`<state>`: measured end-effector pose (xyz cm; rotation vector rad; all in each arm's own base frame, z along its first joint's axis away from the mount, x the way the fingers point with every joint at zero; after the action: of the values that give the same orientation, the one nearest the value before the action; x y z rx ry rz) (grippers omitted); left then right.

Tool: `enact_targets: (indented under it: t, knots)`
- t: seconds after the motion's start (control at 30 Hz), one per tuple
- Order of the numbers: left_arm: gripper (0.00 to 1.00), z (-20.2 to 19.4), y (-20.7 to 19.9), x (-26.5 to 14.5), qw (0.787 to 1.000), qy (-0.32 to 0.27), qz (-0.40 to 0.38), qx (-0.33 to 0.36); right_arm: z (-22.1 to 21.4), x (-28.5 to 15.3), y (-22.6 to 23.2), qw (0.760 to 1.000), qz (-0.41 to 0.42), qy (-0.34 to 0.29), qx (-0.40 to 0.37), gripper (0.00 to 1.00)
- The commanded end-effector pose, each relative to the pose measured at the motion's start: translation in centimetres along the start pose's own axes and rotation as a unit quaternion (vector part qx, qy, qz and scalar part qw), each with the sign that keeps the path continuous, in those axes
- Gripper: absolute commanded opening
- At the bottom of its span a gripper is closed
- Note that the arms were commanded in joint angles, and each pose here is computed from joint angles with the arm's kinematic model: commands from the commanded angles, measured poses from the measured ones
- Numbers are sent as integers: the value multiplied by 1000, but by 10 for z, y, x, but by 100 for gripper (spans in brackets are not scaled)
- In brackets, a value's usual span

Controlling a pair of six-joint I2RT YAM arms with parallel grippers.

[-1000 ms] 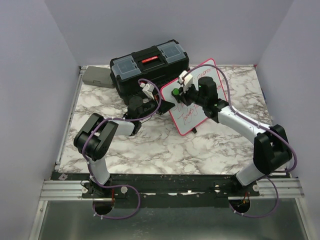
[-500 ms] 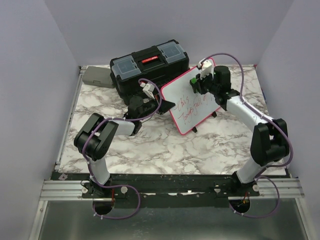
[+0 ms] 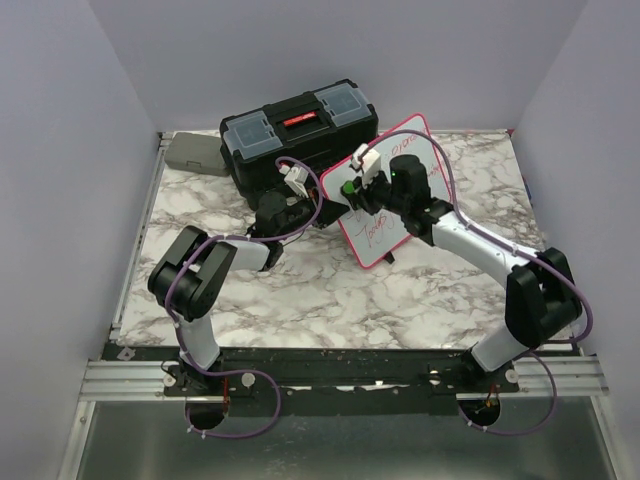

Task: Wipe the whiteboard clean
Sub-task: Erase the whiteboard at the whiteboard stand.

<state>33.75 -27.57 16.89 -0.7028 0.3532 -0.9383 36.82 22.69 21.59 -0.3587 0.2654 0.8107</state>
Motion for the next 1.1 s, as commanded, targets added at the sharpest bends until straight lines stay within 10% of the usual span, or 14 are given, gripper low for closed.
enact_targets:
  t: [0.0,0.33,0.7,1.07]
  knots:
    - [0,-22,-8,2,997,52,-43,25,-45,-6,-7,997,-32,69,17,1]
    - [0,-22,-9,3,997,52,-45,24,-33,-5,-90,988,-131,54,67,1]
    - [0,-22,-8,4,997,55,-45,24,-29,0,3,999,-3,39,4,1]
    - [0,-21,-11,3,997,56,-49,26,-20,3,-102,982,-172,26,81,1]
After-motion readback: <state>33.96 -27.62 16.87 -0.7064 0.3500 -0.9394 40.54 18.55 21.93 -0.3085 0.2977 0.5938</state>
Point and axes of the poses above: each gripper's point midway between its finger pads, its own x axis out along the fingers, its own y axis along the line the jaws close on, z = x × y, the point moved 6 cm from there along -x, back along the fingers, and after that the axes turned 2 degrees about -x, right-handed, at the moved point
